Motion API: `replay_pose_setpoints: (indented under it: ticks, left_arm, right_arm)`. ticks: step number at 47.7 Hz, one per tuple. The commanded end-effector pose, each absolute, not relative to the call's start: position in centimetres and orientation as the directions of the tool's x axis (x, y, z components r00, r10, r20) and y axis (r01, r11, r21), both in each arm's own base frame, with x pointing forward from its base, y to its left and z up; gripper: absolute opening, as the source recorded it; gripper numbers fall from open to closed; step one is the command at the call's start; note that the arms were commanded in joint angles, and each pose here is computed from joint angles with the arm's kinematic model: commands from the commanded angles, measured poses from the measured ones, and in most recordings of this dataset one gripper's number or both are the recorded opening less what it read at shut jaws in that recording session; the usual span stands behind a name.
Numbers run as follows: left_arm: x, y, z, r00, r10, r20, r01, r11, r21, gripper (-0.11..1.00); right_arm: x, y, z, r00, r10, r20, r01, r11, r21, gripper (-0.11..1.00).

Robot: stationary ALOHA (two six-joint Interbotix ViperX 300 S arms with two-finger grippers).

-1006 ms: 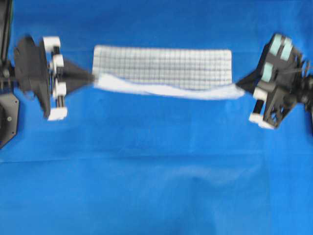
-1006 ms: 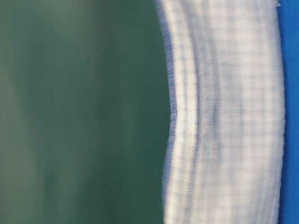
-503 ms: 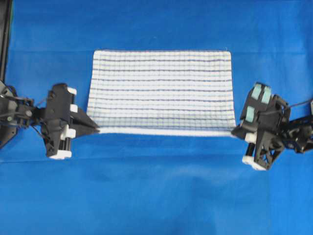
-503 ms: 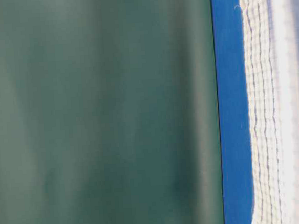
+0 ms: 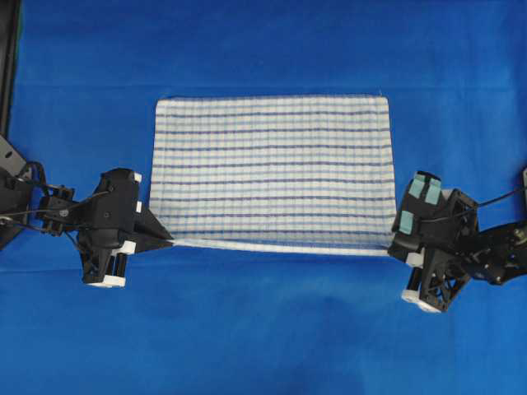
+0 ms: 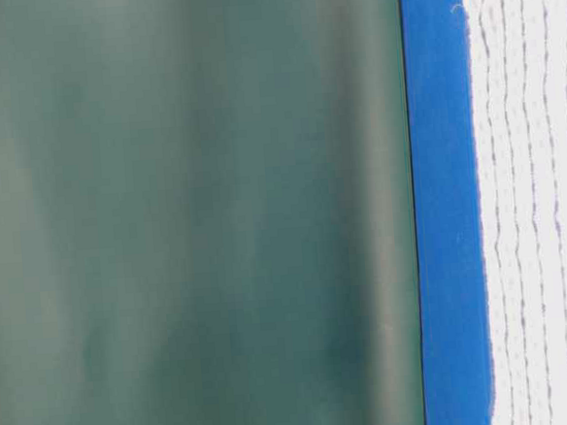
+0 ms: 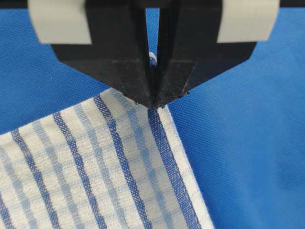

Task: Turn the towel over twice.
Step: 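Open both grippers, release the towel, and retract outward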

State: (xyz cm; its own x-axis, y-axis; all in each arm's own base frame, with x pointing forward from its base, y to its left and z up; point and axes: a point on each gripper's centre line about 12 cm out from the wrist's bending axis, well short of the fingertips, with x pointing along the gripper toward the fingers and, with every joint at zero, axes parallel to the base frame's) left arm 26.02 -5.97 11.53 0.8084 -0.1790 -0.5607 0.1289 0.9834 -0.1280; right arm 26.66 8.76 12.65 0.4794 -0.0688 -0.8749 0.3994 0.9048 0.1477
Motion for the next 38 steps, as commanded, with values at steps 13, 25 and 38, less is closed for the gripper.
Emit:
replay_pose_setpoints:
  ticks: [13,25,38]
  left_arm:
    - [26.2,-6.0,11.7,0.8,-0.177,-0.573,0.126,0.984,-0.128,0.06]
    - [26.3,-6.1,12.1,0.795,-0.177,-0.581,0.127,0.984,-0.126,0.57]
    - [26.9,-6.2,15.7,0.806,-0.183,-0.563,0.139,0.983,-0.12,0.64]
  right_arm:
    - [27.3,9.0,13.2,0.498,-0.066,-0.865,0.388,0.909,0.154,0.04]
    - [27.8,9.0,13.8,0.511,-0.076,-0.856,0.381,0.913,0.146,0.53]
    - [27.8,7.7,17.6,0.582,-0.146,-0.8,0.359,0.929,0.092,0.59]
